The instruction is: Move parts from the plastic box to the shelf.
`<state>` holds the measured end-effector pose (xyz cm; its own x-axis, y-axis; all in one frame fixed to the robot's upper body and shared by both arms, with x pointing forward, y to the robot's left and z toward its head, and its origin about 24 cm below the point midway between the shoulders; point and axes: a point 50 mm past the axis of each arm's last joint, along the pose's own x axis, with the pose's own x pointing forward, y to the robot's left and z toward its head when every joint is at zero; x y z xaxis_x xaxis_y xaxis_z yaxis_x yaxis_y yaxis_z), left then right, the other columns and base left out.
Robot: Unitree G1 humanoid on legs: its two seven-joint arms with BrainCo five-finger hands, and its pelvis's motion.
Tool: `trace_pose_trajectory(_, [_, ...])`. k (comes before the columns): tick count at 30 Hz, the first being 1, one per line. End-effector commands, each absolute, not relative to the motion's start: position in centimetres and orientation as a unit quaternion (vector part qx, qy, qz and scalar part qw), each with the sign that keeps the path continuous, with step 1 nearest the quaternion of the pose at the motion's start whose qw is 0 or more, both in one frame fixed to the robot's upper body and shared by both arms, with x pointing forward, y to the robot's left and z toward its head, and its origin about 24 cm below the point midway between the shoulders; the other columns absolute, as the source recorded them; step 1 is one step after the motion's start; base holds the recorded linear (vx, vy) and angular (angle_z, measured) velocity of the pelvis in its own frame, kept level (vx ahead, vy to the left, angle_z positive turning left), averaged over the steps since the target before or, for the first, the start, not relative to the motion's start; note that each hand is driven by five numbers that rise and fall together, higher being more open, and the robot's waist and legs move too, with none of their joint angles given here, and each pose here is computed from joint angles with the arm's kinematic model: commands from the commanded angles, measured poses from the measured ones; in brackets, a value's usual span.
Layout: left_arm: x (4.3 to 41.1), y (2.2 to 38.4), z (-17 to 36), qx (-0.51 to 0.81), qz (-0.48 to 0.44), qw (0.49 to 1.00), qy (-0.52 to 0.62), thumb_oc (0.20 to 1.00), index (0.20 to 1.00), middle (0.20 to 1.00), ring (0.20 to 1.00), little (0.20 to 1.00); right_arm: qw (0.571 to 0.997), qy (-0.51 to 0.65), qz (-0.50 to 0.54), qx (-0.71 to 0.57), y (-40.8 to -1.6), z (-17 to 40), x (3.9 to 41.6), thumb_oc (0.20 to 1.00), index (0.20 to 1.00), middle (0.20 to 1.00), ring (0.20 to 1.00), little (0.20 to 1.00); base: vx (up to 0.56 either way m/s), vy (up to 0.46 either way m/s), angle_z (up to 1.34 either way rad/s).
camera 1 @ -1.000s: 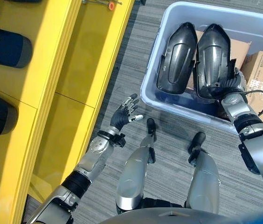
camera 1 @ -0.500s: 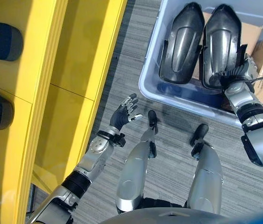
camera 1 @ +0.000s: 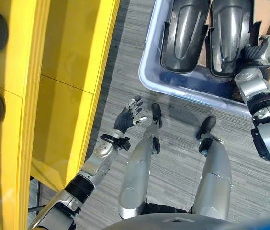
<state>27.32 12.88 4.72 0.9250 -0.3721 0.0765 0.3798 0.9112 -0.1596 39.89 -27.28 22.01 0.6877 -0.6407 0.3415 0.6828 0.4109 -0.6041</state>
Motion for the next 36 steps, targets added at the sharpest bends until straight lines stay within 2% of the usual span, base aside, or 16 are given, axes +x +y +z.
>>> trace_pose_trajectory(1, [27.5,11.2,5.7,-0.19,-0.198,0.961,-0.042,1.0,1.0,1.0,1.0,1.0,0.837,0.108,-0.413,-0.342,-31.1,15.7,37.7,0.2,0.2,0.2,0.2,0.2,0.0,0.0,0.0])
trace_pose_trajectory(6, [27.3,11.6,4.1,-0.198,-0.172,0.964,-0.039,1.0,1.0,1.0,1.0,1.0,0.795,0.117,-0.463,-0.375,-32.0,12.9,36.0,0.2,0.2,0.2,0.2,0.2,-0.02,0.005,0.01])
trace_pose_trajectory(13, [27.0,11.9,3.5,-0.207,-0.167,0.963,-0.039,1.0,1.0,1.0,1.0,1.0,0.779,0.082,-0.516,-0.347,-32.2,11.8,34.9,0.2,0.2,0.2,0.2,0.2,-0.02,-0.005,0.0])
trace_pose_trajectory(15, [27.0,12.2,3.4,-0.202,-0.163,0.965,-0.037,1.0,1.0,1.0,1.0,1.0,0.776,0.038,-0.529,-0.341,-32.0,13.0,35.2,0.2,0.2,0.2,0.2,0.2,-0.04,-0.013,0.0])
trace_pose_trajectory(18, [26.1,13.8,2.8,-0.199,-0.152,0.968,-0.026,1.0,1.0,1.0,1.0,1.0,0.753,-0.137,-0.537,-0.356,-30.5,18.8,36.1,0.2,0.2,0.2,0.2,0.2,-0.03,0.053,-0.09])
trace_pose_trajectory(21, [25.6,14.7,2.4,-0.193,-0.152,0.969,-0.022,1.0,1.0,1.0,1.0,1.0,0.742,-0.185,-0.538,-0.356,-29.9,20.5,36.0,0.2,0.2,0.2,0.2,0.2,-0.01,0.023,-0.16])
trace_pose_trajectory(22, [24.9,15.7,1.9,-0.187,-0.148,0.971,-0.015,1.0,1.0,1.0,1.0,1.0,0.735,-0.243,-0.546,-0.32,-29.4,22.5,35.6,0.2,0.2,0.2,0.2,0.2,-0.01,0.016,-0.17])
trace_pose_trajectory(29, [23.9,17.0,1.5,-0.177,-0.141,0.974,-0.003,1.0,1.0,1.0,1.0,1.0,0.714,-0.338,-0.539,-0.293,-28.5,26.8,34.3,0.2,0.2,0.2,0.2,0.2,0.08,0.006,-0.12])
trace_pose_trajectory(33, [22.9,18.0,1.3,-0.154,-0.136,0.979,0.002,1.0,1.0,1.0,1.0,1.0,0.745,-0.333,-0.488,-0.31,-28.2,27.0,34.1,0.2,0.2,0.2,0.2,0.2,0.19,-0.017,-0.02])
trace_pose_trajectory(34, [22.5,18.2,1.1,-0.149,-0.133,0.98,0.007,1.0,1.0,1.0,1.0,1.0,0.79,-0.306,-0.443,-0.292,-27.9,25.8,34.4,0.2,0.2,0.2,0.2,0.2,0.29,0.068,-0.01])
trace_pose_trajectory(35, [22.2,18.6,0.7,-0.148,-0.123,0.981,0.017,1.0,1.0,1.0,1.0,1.0,0.857,-0.248,-0.368,-0.262,-27.0,23.1,35.0,0.2,0.2,0.2,0.2,0.2,0.35,0.121,0.07])
trace_pose_trajectory(36, [21.9,18.8,0.5,-0.143,-0.116,0.983,0.024,1.0,1.0,1.0,1.0,1.0,0.893,-0.208,-0.314,-0.248,-26.1,20.8,35.3,0.2,0.2,0.2,0.2,0.2,0.34,0.168,0.09])
